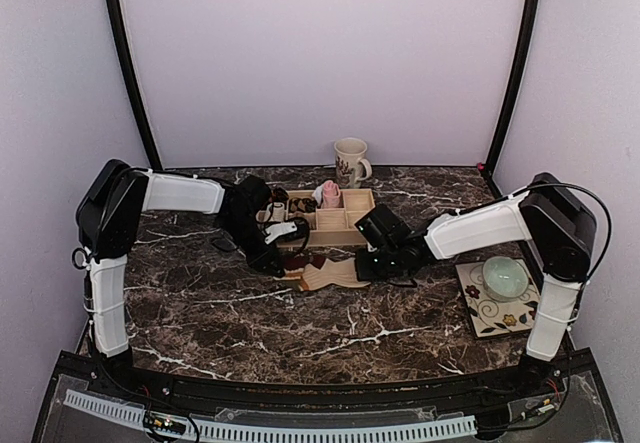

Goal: Roll the socks
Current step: Pick up the sock from the center of the board, then place the sock in the storage box.

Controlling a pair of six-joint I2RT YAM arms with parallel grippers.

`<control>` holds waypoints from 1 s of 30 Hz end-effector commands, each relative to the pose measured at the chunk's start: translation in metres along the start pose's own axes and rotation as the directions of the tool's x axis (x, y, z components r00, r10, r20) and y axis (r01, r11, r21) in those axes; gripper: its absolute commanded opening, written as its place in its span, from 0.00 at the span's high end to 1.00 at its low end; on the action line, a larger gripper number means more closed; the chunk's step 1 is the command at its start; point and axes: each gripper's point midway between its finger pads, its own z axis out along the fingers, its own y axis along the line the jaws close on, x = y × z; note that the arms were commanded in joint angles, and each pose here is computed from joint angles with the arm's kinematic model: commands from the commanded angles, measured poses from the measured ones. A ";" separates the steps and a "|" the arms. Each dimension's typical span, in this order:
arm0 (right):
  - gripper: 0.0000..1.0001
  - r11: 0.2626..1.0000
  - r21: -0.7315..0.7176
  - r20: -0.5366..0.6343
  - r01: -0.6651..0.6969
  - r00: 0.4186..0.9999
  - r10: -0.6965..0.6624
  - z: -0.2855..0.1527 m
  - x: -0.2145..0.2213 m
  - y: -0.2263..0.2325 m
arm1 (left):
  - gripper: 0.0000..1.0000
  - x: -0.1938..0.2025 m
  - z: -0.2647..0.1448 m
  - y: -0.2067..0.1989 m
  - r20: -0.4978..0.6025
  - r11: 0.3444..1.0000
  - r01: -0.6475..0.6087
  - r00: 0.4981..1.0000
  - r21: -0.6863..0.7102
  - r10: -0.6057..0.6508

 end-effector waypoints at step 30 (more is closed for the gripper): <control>0.25 0.918 -0.073 0.477 0.390 0.822 -0.312 -0.072 -0.191 0.079 | 0.38 0.064 -0.109 -0.047 -0.040 0.916 -0.120 0.993 -0.382 0.113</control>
